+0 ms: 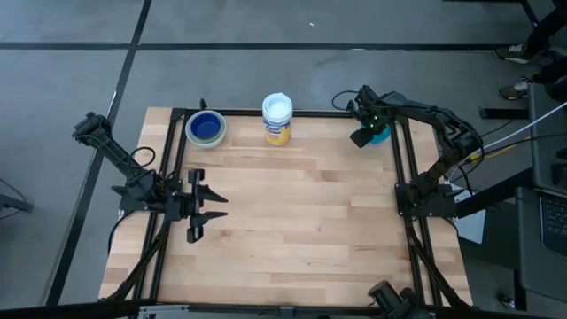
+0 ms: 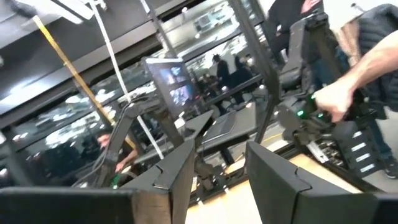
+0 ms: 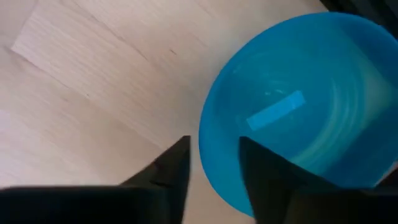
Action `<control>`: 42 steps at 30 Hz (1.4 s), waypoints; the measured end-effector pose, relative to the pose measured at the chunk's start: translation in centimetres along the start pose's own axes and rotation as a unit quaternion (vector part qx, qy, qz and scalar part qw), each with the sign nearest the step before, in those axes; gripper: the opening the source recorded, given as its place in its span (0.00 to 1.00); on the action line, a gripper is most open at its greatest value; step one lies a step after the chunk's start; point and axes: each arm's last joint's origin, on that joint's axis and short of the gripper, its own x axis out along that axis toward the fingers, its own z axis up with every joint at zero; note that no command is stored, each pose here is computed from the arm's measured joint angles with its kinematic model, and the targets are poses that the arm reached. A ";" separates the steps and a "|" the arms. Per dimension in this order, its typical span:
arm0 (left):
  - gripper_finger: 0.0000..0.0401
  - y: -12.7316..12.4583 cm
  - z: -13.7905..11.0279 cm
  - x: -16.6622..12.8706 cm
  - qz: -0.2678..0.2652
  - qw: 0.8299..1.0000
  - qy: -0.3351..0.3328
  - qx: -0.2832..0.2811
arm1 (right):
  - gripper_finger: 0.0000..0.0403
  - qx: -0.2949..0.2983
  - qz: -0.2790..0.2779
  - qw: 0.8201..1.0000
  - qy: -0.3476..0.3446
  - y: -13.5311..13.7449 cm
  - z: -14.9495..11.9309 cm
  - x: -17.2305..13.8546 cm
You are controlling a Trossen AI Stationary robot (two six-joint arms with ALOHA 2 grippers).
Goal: Nest bowls inside each other
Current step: Stack the light blue bowl on the dark blue bowl
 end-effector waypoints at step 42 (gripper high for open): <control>0.35 -6.0 -0.7 0.0 0.151 0.972 0.181 0.020 | 0.00 -0.489 0.131 0.857 -0.095 26.0 -19.0 -6.3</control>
